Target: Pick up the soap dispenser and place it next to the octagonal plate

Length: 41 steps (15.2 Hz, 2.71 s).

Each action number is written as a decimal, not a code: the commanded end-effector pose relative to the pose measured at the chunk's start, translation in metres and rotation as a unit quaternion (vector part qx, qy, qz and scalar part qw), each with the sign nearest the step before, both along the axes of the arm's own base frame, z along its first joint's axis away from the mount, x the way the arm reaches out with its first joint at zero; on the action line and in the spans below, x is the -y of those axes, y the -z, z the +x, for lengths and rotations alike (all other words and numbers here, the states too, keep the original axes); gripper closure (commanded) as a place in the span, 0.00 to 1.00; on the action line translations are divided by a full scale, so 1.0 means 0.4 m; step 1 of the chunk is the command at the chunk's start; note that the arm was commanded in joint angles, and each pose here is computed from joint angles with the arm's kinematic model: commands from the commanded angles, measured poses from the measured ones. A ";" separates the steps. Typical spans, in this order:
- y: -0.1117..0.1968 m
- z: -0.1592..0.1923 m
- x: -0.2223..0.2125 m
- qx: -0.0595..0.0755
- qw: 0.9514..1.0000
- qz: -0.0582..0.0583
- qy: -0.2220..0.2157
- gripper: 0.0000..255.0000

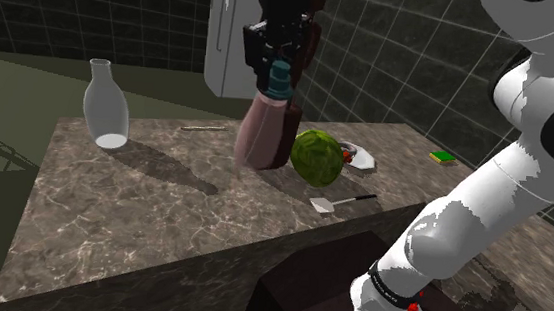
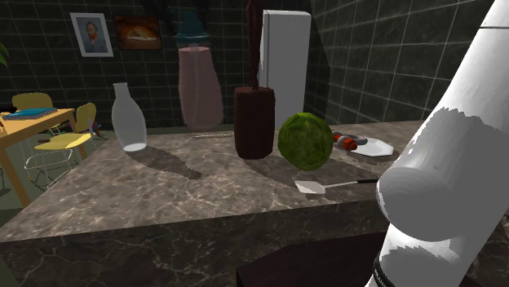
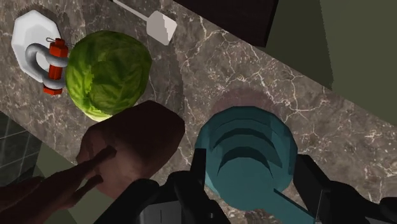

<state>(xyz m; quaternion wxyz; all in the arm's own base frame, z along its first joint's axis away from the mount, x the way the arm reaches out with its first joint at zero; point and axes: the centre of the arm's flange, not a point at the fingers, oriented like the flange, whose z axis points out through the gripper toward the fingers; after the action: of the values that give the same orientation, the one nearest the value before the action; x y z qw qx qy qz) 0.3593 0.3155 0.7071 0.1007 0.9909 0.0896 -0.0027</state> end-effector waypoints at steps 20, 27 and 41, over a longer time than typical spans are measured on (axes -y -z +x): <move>0.119 0.155 -0.058 -0.151 0.980 -0.049 -0.116 0.00; 0.119 0.155 -0.058 -0.151 0.980 -0.049 -0.116 1.00; 0.410 0.260 -0.040 -0.192 0.974 -0.019 -0.121 0.00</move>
<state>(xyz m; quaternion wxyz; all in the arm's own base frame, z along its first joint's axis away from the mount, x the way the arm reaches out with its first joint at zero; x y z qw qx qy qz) 0.4582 0.3332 0.5556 0.1042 0.9521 0.2257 -0.1782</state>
